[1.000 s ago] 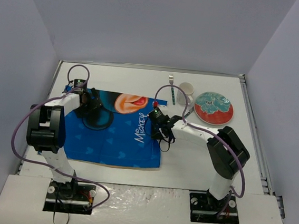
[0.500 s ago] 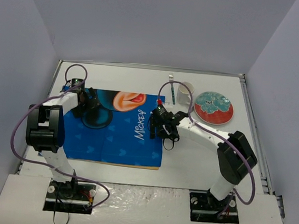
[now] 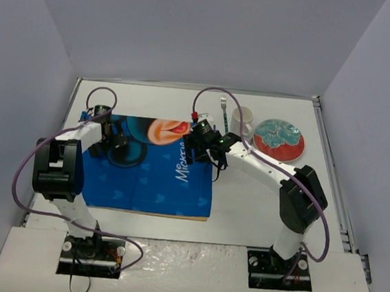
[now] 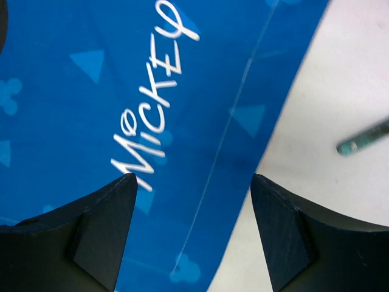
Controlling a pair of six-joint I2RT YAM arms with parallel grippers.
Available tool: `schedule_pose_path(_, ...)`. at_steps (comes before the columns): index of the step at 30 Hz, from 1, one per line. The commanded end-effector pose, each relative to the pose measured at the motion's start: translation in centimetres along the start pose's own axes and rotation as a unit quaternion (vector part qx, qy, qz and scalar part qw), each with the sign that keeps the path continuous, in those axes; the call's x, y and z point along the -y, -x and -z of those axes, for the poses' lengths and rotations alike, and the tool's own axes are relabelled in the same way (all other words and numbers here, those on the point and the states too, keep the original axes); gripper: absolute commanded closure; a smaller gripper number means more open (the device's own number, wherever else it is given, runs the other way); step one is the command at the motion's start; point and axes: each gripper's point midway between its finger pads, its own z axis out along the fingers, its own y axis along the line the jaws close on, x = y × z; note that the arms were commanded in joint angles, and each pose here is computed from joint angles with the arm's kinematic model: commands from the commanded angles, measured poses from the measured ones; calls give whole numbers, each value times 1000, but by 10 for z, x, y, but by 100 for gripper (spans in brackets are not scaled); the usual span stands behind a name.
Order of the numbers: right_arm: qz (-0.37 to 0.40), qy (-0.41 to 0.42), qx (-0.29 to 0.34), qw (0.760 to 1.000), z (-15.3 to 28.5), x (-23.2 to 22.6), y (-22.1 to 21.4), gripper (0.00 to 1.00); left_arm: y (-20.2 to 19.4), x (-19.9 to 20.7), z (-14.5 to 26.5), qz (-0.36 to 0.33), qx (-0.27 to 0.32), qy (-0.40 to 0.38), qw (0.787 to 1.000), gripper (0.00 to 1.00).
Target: Set the dinner table for one person
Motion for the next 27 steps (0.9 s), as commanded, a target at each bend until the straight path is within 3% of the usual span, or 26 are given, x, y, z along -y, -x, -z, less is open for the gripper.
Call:
schedule_pose_path(1,46,51,27,997,-25,-17,23,28,-13,-16,-3,15,-14,22,1000,5)
schedule_pose_path(7,64,78,7,995,-61,-29,-5,28,-36,-27,-6,22,-38,34,998,5)
schedule_pose_path(16,48,63,-14,997,-71,-15,-42,28,-52,-41,-4,34,-54,51,997,5)
schedule_pose_path(21,40,67,5,997,-59,-16,-32,28,-47,-44,3,37,-39,55,997,5)
schedule_pose_path(27,28,85,59,994,-25,-26,10,28,-29,-40,16,35,-16,47,998,3)
